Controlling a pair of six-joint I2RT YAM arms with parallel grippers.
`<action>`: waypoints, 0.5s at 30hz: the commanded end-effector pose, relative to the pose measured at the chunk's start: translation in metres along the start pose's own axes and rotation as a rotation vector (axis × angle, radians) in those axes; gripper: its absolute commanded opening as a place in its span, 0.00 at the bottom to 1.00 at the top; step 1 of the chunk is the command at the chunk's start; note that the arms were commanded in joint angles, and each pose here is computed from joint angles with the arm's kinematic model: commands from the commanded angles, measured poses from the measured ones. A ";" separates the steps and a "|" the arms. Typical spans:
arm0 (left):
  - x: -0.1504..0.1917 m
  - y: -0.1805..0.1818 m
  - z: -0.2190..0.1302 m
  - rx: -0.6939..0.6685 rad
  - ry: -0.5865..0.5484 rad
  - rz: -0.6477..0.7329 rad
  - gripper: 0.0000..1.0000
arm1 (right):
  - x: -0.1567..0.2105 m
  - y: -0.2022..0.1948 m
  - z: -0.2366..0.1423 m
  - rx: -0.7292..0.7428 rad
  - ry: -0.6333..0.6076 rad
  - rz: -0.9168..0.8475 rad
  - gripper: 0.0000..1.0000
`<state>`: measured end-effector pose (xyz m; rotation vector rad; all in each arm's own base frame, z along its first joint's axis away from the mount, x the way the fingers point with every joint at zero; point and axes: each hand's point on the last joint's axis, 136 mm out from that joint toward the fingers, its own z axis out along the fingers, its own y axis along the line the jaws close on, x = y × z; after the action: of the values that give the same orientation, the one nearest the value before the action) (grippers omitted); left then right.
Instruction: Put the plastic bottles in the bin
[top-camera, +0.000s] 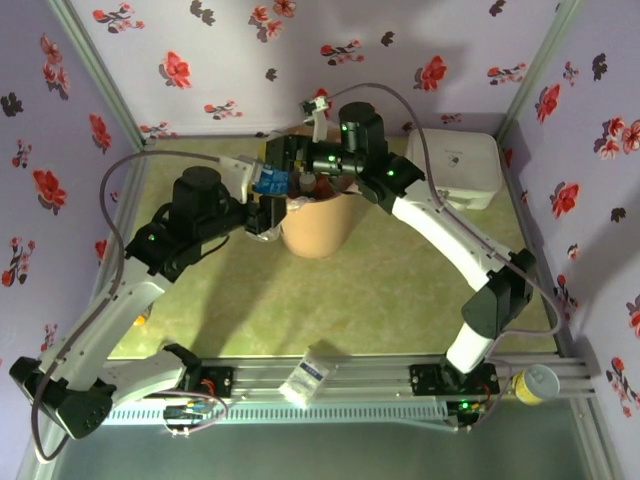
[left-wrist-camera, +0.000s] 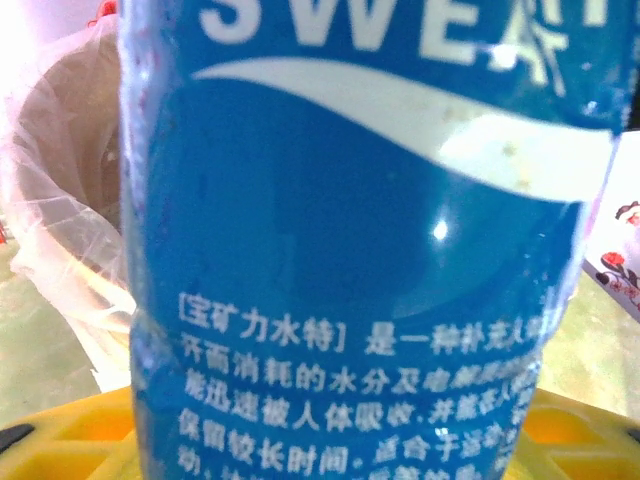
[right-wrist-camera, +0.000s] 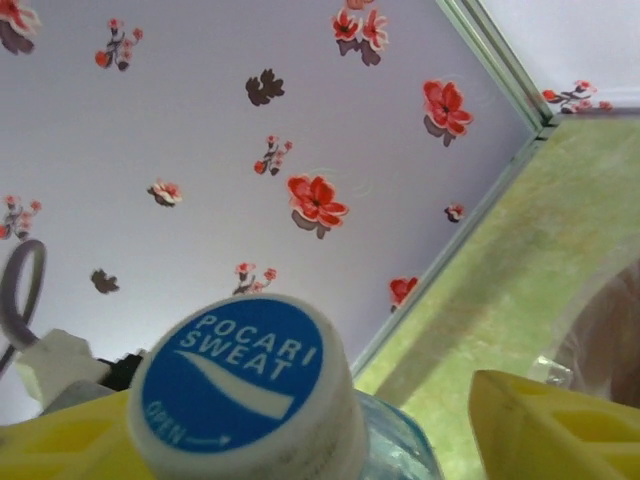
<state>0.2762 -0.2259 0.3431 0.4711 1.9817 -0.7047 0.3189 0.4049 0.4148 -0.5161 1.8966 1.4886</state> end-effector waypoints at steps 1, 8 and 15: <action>-0.030 -0.010 -0.006 0.052 -0.113 -0.006 0.62 | -0.001 0.006 -0.001 -0.027 -0.010 -0.011 0.55; -0.040 -0.009 -0.006 0.062 -0.182 -0.011 0.92 | -0.025 -0.003 -0.016 0.011 -0.077 -0.037 0.46; -0.049 0.028 -0.025 -0.058 -0.281 -0.137 1.00 | -0.092 -0.022 -0.057 0.181 -0.268 -0.171 0.41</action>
<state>0.2928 -0.2148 0.3712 0.3423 1.8379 -0.7586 0.3660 0.3638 0.4310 -0.3982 1.8437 1.3653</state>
